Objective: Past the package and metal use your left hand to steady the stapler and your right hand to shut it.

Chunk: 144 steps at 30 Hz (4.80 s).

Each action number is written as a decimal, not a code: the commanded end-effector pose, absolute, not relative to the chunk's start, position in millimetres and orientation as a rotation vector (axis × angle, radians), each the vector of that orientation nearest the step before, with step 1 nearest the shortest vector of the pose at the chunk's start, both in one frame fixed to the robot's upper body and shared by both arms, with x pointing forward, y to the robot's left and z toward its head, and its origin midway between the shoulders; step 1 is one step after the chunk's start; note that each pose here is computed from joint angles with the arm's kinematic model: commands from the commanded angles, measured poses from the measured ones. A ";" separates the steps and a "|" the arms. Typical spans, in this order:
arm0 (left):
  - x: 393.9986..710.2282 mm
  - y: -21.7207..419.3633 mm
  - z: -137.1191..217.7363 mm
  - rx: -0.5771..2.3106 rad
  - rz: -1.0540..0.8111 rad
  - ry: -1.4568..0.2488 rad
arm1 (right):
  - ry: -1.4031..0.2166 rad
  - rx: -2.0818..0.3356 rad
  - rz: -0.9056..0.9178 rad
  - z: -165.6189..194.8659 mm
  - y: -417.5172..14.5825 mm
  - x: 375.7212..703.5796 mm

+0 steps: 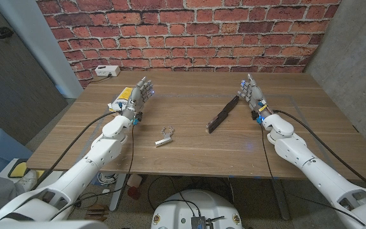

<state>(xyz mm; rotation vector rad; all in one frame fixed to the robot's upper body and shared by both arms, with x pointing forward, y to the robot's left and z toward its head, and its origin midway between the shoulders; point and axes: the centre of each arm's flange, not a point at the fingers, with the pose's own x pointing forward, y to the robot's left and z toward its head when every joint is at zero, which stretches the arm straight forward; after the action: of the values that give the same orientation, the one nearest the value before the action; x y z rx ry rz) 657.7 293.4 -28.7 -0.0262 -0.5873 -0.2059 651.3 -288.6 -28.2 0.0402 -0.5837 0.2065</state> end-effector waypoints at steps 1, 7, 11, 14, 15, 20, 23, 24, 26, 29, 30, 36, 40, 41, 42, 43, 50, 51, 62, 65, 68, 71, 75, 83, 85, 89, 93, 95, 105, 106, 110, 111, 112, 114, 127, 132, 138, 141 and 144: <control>659.7 296.1 -27.6 -0.022 -0.211 -0.591 | -0.573 0.041 0.206 -29.3 -286.5 649.9; 658.0 300.1 -26.9 -0.032 -0.208 -0.596 | -0.573 0.031 0.208 -28.5 -284.9 649.9; 657.4 303.9 -27.2 -0.037 -0.204 -0.600 | -0.580 0.007 0.204 -26.4 -282.4 650.0; 657.5 306.5 -27.6 -0.037 -0.203 -0.597 | -0.581 0.010 0.208 -25.4 -280.1 651.0; 657.5 307.1 -28.0 -0.037 -0.204 -0.595 | -0.581 0.006 0.205 -25.3 -279.5 651.2; 659.3 310.1 -29.9 -0.039 -0.204 -0.593 | -0.588 -0.010 0.181 -24.1 -276.9 649.4; 662.6 313.8 -31.7 -0.042 -0.205 -0.585 | -0.595 -0.022 0.168 -25.8 -275.0 647.0; 662.9 314.5 -32.2 -0.043 -0.204 -0.585 | -0.595 -0.021 0.167 -25.6 -274.7 646.3; 663.0 316.3 -33.2 -0.042 -0.202 -0.584 | -0.597 -0.028 0.164 -24.6 -274.1 644.9; 662.7 319.2 -35.1 -0.049 -0.199 -0.587 | -0.601 -0.039 0.159 -21.8 -273.7 643.2; 662.7 320.2 -35.8 -0.050 -0.197 -0.588 | -0.605 -0.042 0.158 -21.0 -273.4 642.9; 661.6 321.9 -39.7 -0.057 -0.201 -0.594 | -0.609 -0.068 0.164 -18.2 -270.2 643.8; 659.4 319.3 -39.9 -0.057 -0.215 -0.603 | -0.613 -0.080 0.176 -17.9 -267.2 642.9; 659.4 319.5 -40.0 -0.055 -0.213 -0.600 | -0.612 -0.081 0.182 -17.8 -266.9 642.8; 659.5 319.7 -40.0 -0.053 -0.212 -0.599 | -0.611 -0.087 0.181 -17.7 -266.8 642.6; 659.4 320.1 -39.9 -0.053 -0.213 -0.599 | -0.613 -0.095 0.178 -17.3 -266.9 642.2; 658.5 321.0 -39.7 -0.055 -0.211 -0.609 | -0.617 -0.111 0.172 -17.0 -269.3 639.6; 658.7 320.7 -40.0 -0.053 -0.212 -0.608 | -0.615 -0.113 0.171 -17.2 -269.8 639.1; 663.6 312.2 -40.7 -0.049 -0.222 -0.599 | -0.606 -0.174 0.158 -14.5 -273.8 636.8; 665.2 311.2 -41.7 -0.049 -0.225 -0.595 | -0.609 -0.196 0.151 -12.0 -273.3 635.7; 665.9 311.0 -42.9 -0.053 -0.225 -0.595 | -0.602 -0.227 0.143 -10.1 -273.0 634.5; 665.3 311.4 -43.5 -0.050 -0.226 -0.596 | -0.600 -0.246 0.136 -9.4 -273.5 632.7; 664.1 313.3 -43.4 -0.055 -0.220 -0.604 | -0.600 -0.264 0.135 -8.9 -272.8 631.6; 664.0 315.2 -49.4 -0.070 -0.223 -0.612 | -0.595 -0.331 0.136 -0.2 -267.1 628.2; 663.7 316.3 -50.6 -0.072 -0.221 -0.612 | -0.600 -0.346 0.128 0.7 -265.5 628.0; 662.3 318.4 -53.7 -0.073 -0.220 -0.608 | -0.593 -0.391 0.115 2.0 -263.2 627.2; 658.6 320.1 -51.8 -0.065 -0.221 -0.616 | -0.588 -0.424 0.110 3.4 -262.3 627.2; 656.7 320.8 -50.5 -0.065 -0.219 -0.621 | -0.587 -0.443 0.105 5.0 -261.9 626.6; 655.4 321.8 -53.0 -0.068 -0.230 -0.620 | -0.560 -0.564 0.114 18.7 -258.1 621.2; 655.4 322.2 -54.1 -0.066 -0.232 -0.617 | -0.557 -0.575 0.113 19.7 -257.0 621.1; 654.6 325.3 -57.4 -0.062 -0.232 -0.608 | -0.549 -0.617 0.113 23.4 -252.8 621.7; 654.1 326.2 -58.1 -0.062 -0.231 -0.608 | -0.546 -0.626 0.113 24.4 -252.0 621.8; 653.5 327.0 -58.6 -0.065 -0.232 -0.611 | -0.543 -0.636 0.110 25.3 -251.3 622.0; 652.4 328.3 -59.4 -0.071 -0.234 -0.614 | -0.541 -0.644 0.107 26.5 -250.8 622.5; 649.0 321.6 -59.0 -0.072 -0.259 -0.631 | -0.536 -0.755 0.092 34.2 -249.8 621.4; 647.9 315.4 -57.7 -0.074 -0.268 -0.623 | -0.536 -0.829 0.092 36.8 -249.5 619.9; 650.8 310.6 -55.6 -0.073 -0.266 -0.611 | -0.531 -0.891 0.082 45.1 -252.6 615.9; 653.3 307.0 -54.4 -0.064 -0.274 -0.596 | -0.523 -0.917 0.081 48.5 -256.2 612.4; 652.1 303.2 -52.1 -0.059 -0.284 -0.603 | -0.520 -0.930 0.073 48.9 -258.9 611.4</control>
<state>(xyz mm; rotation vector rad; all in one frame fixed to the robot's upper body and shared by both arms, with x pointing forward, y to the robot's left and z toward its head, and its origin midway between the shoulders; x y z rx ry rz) 650.4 313.9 -57.3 -0.0713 -0.6123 -0.2653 616.9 -251.7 41.5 -0.8357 -0.5370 0.0930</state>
